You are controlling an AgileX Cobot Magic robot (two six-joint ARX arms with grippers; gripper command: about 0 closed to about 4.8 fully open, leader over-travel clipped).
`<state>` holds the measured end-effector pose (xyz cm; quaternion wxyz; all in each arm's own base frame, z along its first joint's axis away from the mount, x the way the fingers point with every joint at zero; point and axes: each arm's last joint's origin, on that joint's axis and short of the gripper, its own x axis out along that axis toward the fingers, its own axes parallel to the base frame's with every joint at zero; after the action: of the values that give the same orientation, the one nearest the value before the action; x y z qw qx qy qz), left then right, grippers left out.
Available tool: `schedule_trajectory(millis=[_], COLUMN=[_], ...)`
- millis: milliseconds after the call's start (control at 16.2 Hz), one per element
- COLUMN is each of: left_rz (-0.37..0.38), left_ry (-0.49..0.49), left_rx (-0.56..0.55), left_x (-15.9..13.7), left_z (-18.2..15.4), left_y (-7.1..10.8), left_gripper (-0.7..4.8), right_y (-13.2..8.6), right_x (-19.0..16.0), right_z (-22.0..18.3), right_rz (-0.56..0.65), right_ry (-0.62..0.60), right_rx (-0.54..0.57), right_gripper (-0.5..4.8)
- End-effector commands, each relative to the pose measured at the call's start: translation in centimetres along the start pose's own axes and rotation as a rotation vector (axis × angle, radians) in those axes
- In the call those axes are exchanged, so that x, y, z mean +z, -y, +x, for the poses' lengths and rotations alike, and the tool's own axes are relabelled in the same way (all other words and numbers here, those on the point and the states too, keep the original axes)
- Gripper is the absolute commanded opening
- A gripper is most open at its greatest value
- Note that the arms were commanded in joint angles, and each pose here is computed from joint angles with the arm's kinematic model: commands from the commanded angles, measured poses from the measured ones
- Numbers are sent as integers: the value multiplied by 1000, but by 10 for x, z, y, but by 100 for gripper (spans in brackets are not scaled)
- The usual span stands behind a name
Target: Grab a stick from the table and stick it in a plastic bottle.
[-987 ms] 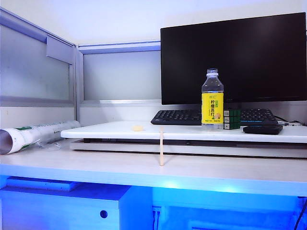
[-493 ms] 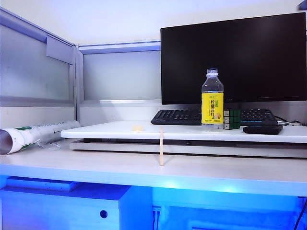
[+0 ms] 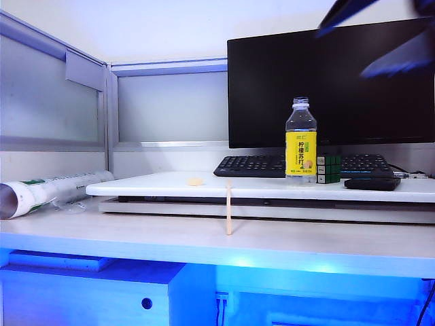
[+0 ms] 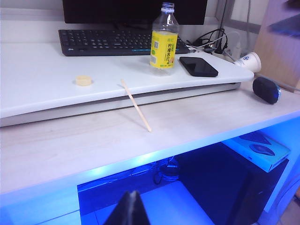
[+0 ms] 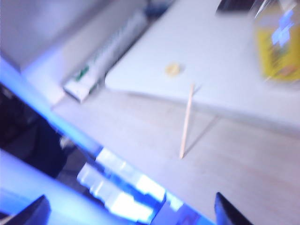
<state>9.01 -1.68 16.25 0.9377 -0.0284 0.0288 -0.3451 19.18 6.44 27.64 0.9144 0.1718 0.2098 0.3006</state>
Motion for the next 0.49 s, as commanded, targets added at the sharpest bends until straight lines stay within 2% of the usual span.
schedule_trajectory(millis=[62, 308, 432, 493], left_rz=[13, 21, 34, 52], left_ry=[13, 46, 61, 81], left_rx=[-10, -12, -13, -9], left_x=[2, 6, 8, 10], left_z=[0, 0, 0, -1], left_y=[0, 1, 1, 1], left_gripper=[-5, -5, -5, -5], right_y=[7, 23, 24, 30], right_x=[2, 10, 11, 9], right_z=[50, 106, 126, 158], right_rz=[28, 105, 103, 123], right_ry=[-96, -186, -206, -247], right_rx=[17, -4, 1, -3], right_gripper=[479, 479, 479, 479])
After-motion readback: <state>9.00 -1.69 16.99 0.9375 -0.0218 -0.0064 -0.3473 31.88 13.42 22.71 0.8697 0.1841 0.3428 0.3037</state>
